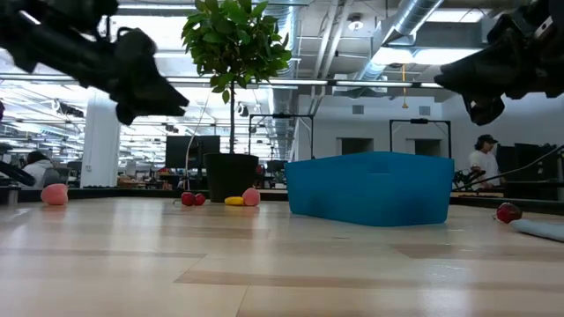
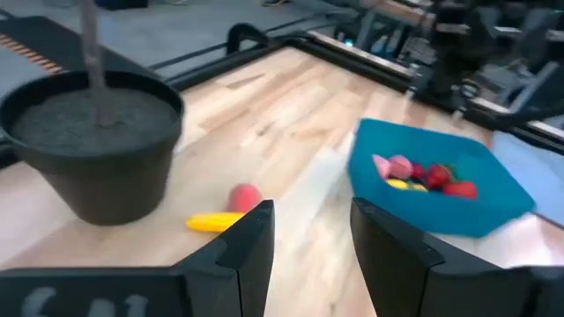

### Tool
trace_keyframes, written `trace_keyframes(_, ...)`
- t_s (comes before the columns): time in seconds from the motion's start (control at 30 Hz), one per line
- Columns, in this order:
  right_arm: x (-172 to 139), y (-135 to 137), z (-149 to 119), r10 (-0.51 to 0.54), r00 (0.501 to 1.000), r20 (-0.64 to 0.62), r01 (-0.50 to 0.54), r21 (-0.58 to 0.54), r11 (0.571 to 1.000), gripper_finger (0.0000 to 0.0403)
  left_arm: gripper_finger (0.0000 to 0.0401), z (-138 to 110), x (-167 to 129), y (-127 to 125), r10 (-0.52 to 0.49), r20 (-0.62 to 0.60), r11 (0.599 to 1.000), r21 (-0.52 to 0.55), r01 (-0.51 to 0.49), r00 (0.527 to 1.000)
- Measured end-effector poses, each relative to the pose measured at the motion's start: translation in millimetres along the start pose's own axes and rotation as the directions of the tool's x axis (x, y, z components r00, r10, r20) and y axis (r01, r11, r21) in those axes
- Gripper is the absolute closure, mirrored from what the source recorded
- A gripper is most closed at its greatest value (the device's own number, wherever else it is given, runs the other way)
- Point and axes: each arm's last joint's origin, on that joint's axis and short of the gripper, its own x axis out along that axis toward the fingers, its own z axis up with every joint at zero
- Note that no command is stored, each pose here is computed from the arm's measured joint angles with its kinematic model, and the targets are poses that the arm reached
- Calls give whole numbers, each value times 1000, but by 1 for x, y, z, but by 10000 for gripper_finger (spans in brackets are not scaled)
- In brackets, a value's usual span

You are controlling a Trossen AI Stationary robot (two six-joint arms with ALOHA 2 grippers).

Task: Pick and placing Produce into tupperware
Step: Put the bottom cherry into the blue bin

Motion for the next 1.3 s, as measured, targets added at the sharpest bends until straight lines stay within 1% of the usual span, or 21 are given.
trace_keyframes(0.07, 0, -1, -3, -6, 1000, -29, 6, 7, 1000, 280, 260, 4, 6, 3, 28, -19, 1000, 9, -28, 999)
trace_keyframes(0.13, 0, -2, -6, -11, 998, -63, 12, 19, 1000, 280, 260, 9, 11, 4, 12, -53, 999, 52, -9, 999)
trace_keyframes(0.2, 0, -2, -9, 1, 996, -91, 6, 71, 997, 280, 260, 17, 17, 4, -16, -119, 997, 71, 25, 993)
trace_keyframes(0.23, 0, -1, -9, 10, 995, -96, -2, 85, 996, 280, 260, 19, 19, 6, -11, -175, 997, 70, 23, 985)
trace_keyframes(0.3, -1, 0, -9, 37, 994, -102, -28, 92, 995, 280, 260, 21, 25, 10, 48, -281, 997, 70, -30, 958)
trace_keyframes(0.37, -1, 1, -10, 49, 993, -104, -39, 93, 995, 280, 260, 26, 30, 12, 99, -346, 994, 82, -75, 933)
trace_keyframes(0.4, -1, 1, -9, 51, 994, -101, -41, 94, 995, 280, 260, 29, 34, 13, 113, -365, 992, 99, -82, 924)
trace_keyframes(0.43, -1, 2, -9, 54, 994, -99, -44, 95, 994, 280, 260, 30, 37, 14, 117, -384, 990, 115, -78, 916)
trace_keyframes(0.53, -1, 2, -9, 55, 994, -95, -46, 98, 994, 280, 260, 35, 48, 12, 82, -420, 986, 169, -11, 904)
trace_keyframes(0.57, -1, 2, -9, 56, 994, -95, -46, 104, 994, 280, 260, 37, 51, 12, 86, -436, 981, 192, 0, 896)
trace_keyframes(0.67, -1, 2, -9, 56, 994, -95, -44, 124, 991, 280, 260, 34, 59, 18, 150, -525, 970, 241, -22, 838)
trace_keyframes(0.77, -1, 2, -9, 58, 994, -94, -46, 131, 990, 280, 260, 30, 68, 26, 201, -598, 968, 241, -66, 776)
trace_keyframes(0.83, -1, 2, -9, 60, 994, -95, -47, 131, 990, 280, 260, 25, 73, 32, 221, -656, 967, 245, -73, 722)
trace_keyframes(0.87, -1, 2, -9, 60, 994, -95, -47, 131, 990, 280, 260, 22, 76, 33, 223, -673, 965, 255, -61, 705)
trace_keyframes(0.97, -1, 2, -9, 60, 994, -95, -47, 131, 990, 280, 260, 20, 84, 36, 205, -695, 961, 278, -6, 689)
trace_keyframes(1.2, -1, 2, -9, 60, 994, -94, -45, 149, 988, 280, 260, 13, 95, 47, 234, -753, 955, 297, 1, 615)
trace_keyframes(1.23, -1, 2, -9, 60, 994, -94, -45, 149, 988, 280, 260, 13, 96, 48, 237, -757, 954, 298, 0, 609)
trace_keyframes(1.3, -1, 2, -9, 60, 994, -95, -45, 149, 988, 280, 260, 14, 98, 49, 237, -754, 952, 306, 9, 613)
